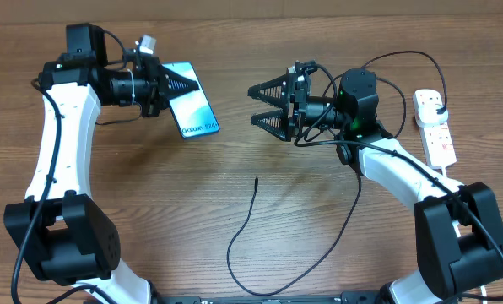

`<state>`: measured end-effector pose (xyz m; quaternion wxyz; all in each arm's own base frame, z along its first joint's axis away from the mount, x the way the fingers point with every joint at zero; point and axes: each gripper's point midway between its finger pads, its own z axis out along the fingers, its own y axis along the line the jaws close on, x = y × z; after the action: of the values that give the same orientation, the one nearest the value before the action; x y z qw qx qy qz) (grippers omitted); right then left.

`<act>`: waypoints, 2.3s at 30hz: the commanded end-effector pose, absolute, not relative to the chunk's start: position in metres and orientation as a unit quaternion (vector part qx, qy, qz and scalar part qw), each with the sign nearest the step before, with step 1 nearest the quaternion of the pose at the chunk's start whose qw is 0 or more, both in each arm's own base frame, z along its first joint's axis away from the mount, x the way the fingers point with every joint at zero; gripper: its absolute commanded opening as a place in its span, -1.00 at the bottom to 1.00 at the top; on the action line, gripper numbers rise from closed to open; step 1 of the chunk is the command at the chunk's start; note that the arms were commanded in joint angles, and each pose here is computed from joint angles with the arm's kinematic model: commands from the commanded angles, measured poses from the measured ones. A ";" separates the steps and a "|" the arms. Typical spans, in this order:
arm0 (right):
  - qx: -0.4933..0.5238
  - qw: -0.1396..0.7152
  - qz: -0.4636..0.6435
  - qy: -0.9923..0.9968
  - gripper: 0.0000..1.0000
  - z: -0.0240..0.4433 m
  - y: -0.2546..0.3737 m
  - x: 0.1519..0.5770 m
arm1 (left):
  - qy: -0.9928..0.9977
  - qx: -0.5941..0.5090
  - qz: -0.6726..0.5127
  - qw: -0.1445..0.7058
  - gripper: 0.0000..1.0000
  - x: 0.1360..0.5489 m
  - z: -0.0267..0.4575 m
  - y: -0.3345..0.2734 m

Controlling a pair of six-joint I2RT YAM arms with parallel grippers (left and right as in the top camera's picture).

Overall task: Plug charger to phone and switch on socket
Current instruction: 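Open the right gripper and pull it back from the phone, then lower the right gripper onto the white cable plug on the table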

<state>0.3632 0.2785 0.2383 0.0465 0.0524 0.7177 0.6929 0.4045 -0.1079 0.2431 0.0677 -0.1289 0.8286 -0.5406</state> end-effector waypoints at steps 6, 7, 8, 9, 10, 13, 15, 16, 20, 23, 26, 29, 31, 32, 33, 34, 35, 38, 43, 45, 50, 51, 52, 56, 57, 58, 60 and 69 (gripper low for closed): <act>0.010 0.131 0.690 0.712 0.99 0.258 0.274 0.375 | 0.815 0.009 -0.562 0.142 -0.92 0.396 0.258 -0.112; 0.012 0.138 0.690 0.710 0.99 0.262 0.273 0.378 | 0.809 0.013 -0.569 0.148 -0.92 0.397 0.261 -0.111; 0.012 0.142 0.690 0.709 0.99 0.264 0.272 0.380 | 0.803 0.015 -0.576 0.153 -0.92 0.398 0.265 -0.110; 0.012 0.147 0.691 0.708 0.99 0.269 0.271 0.383 | 0.794 0.018 -0.586 0.160 -0.92 0.399 0.270 -0.108; 0.011 0.152 0.691 0.706 0.99 0.273 0.270 0.386 | 0.788 0.020 -0.592 0.165 -0.92 0.400 0.273 -0.106; 0.004 0.169 0.679 0.714 0.99 0.288 0.266 0.399 | 0.757 0.030 -0.623 0.194 -0.92 0.405 0.291 -0.092; 0.005 0.177 0.661 0.729 0.99 0.293 0.266 0.406 | 0.749 0.031 -0.629 0.206 -0.91 0.407 0.296 -0.084; 0.008 0.180 0.648 0.740 0.99 0.294 0.265 0.410 | 0.749 0.029 -0.628 0.210 -0.92 0.408 0.296 -0.081; 0.039 0.192 0.564 0.802 0.99 0.284 0.254 0.422 | 0.750 0.016 -0.625 0.217 -0.91 0.410 0.296 -0.069; 0.066 0.194 0.473 0.857 0.99 0.263 0.241 0.419 | 0.750 0.013 -0.623 0.223 -0.92 0.411 0.296 -0.063; 0.082 0.182 0.394 0.897 0.99 0.235 0.231 0.407 | 0.750 0.014 -0.622 0.226 -0.91 0.412 0.296 -0.062; 0.091 0.159 0.292 0.939 0.99 0.197 0.223 0.385 | 0.750 0.014 -0.622 0.226 -0.91 0.412 0.296 -0.062; 0.075 0.141 0.234 0.959 0.99 0.178 0.225 0.367 | 0.751 0.014 -0.621 0.226 -0.91 0.412 0.296 -0.063; 0.061 0.132 0.212 0.966 0.99 0.169 0.231 0.357 | 0.751 0.014 -0.620 0.226 -0.91 0.412 0.295 -0.063; 0.053 0.127 0.195 0.971 1.00 0.162 0.234 0.350 | 0.753 0.013 -0.618 0.226 -0.91 0.412 0.295 -0.062; 0.046 0.122 0.178 0.975 1.00 0.156 0.236 0.343 | 0.754 0.012 -0.617 0.226 -0.91 0.413 0.294 -0.062; 0.044 0.119 0.158 0.979 1.00 0.147 0.239 0.337 | 0.755 0.012 -0.615 0.225 -0.91 0.413 0.293 -0.062; 0.061 0.100 0.114 0.986 1.00 0.124 0.242 0.320 | 0.756 0.012 -0.615 0.226 -0.91 0.413 0.293 -0.062; 0.061 0.062 0.097 0.991 1.00 0.088 0.249 0.293 | 0.756 0.012 -0.615 0.226 -0.92 0.413 0.293 -0.062; 0.059 0.052 0.108 0.991 1.00 0.078 0.252 0.288 | 0.756 0.012 -0.614 0.226 -0.92 0.413 0.293 -0.062; 0.079 0.054 0.127 0.987 1.00 0.064 0.257 0.288 | 0.759 0.011 -0.611 0.226 -0.91 0.414 0.292 -0.062; 0.079 0.063 0.135 0.986 1.00 0.060 0.260 0.292 | 0.759 0.011 -0.611 0.226 -0.91 0.414 0.292 -0.062; 0.079 0.064 0.136 0.986 1.00 0.057 0.260 0.293 | 0.759 0.012 -0.611 0.226 -0.91 0.413 0.292 -0.063; 0.080 0.049 0.129 0.987 0.94 0.048 0.260 0.289 | 0.759 0.012 -0.611 0.225 -0.91 0.413 0.292 -0.063; 0.084 0.045 0.126 0.987 0.90 0.046 0.259 0.288 | 0.759 0.012 -0.611 0.225 -0.91 0.413 0.292 -0.063; 0.086 0.041 0.122 0.988 0.87 0.043 0.258 0.287 | 0.759 0.012 -0.611 0.226 -0.92 0.413 0.292 -0.063; 0.084 0.038 0.120 0.989 0.84 0.042 0.259 0.285 | 0.759 0.012 -0.611 0.226 -0.91 0.413 0.292 -0.063; 0.076 0.041 0.103 0.991 0.83 0.036 0.276 0.267 | 0.758 0.020 -0.609 0.234 -0.91 0.415 0.293 -0.063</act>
<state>0.2740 0.2728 0.0434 0.0394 0.0690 0.9896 0.1197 0.4164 -0.0603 0.2846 0.2229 0.0008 0.7674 -0.6011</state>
